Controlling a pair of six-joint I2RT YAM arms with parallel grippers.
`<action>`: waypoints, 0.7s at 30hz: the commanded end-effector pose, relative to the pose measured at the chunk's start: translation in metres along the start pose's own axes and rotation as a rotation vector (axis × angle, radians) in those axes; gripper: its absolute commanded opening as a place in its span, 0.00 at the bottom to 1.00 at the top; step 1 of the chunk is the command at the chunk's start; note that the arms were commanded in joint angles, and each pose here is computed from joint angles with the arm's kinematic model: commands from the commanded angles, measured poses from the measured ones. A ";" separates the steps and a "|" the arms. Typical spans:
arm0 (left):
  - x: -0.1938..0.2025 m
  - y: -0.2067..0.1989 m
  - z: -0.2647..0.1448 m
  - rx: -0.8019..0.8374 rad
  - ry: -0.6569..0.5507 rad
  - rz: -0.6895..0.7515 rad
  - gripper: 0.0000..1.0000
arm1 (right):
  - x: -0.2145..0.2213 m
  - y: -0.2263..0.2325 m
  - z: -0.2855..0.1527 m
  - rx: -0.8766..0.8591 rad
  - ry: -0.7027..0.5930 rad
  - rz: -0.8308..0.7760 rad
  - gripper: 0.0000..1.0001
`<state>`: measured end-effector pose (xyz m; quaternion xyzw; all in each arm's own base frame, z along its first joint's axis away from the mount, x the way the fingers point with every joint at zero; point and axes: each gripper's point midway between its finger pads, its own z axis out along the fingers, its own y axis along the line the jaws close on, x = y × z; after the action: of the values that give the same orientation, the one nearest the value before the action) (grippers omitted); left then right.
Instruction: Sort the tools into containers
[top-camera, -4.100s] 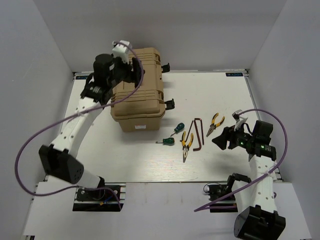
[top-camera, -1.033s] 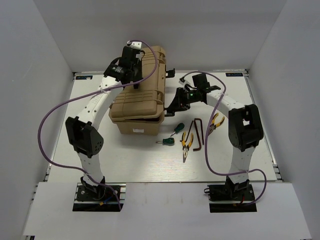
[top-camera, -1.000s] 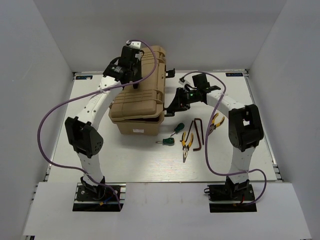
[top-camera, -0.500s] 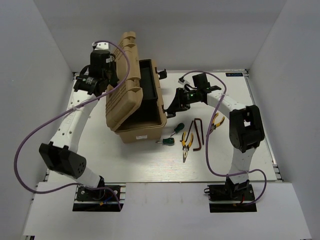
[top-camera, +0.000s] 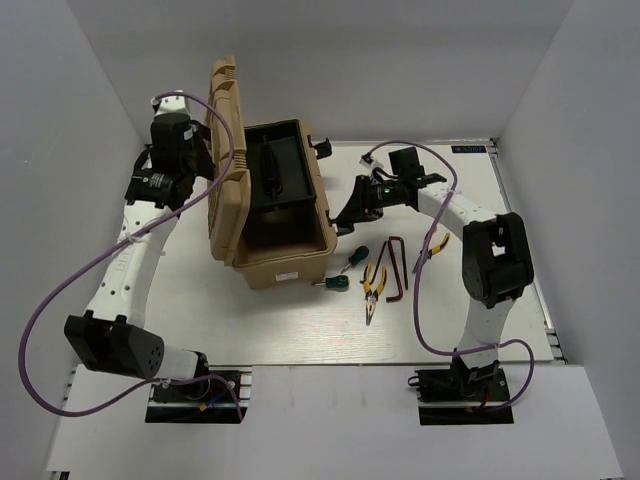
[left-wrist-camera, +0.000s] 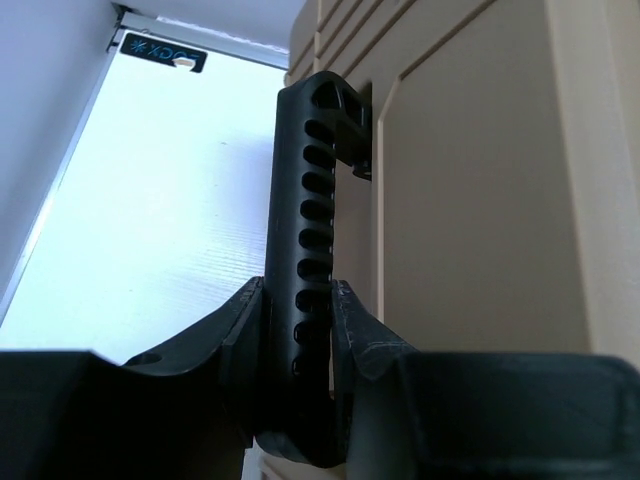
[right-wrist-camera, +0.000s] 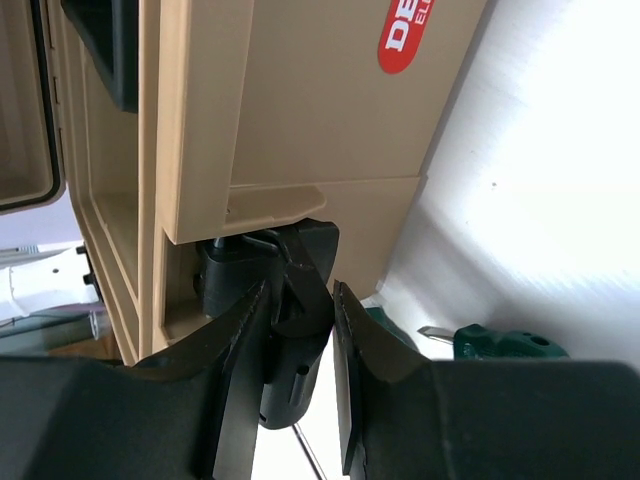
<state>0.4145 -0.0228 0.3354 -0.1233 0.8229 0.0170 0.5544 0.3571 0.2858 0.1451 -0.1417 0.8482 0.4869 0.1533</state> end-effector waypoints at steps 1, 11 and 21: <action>-0.045 0.087 -0.016 -0.326 -0.163 -0.027 0.09 | -0.020 -0.017 -0.039 0.066 -0.095 -0.051 0.00; -0.034 0.134 -0.036 -0.422 -0.170 -0.100 0.34 | -0.021 -0.032 -0.048 0.083 -0.123 -0.022 0.00; -0.032 0.148 -0.052 -0.443 -0.184 -0.158 0.74 | -0.024 -0.048 -0.058 0.107 -0.155 0.001 0.00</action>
<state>0.3727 0.0327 0.3069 -0.1815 0.8378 0.0229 0.5143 0.3829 0.2535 0.1424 -0.1127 0.8481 0.4789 0.1968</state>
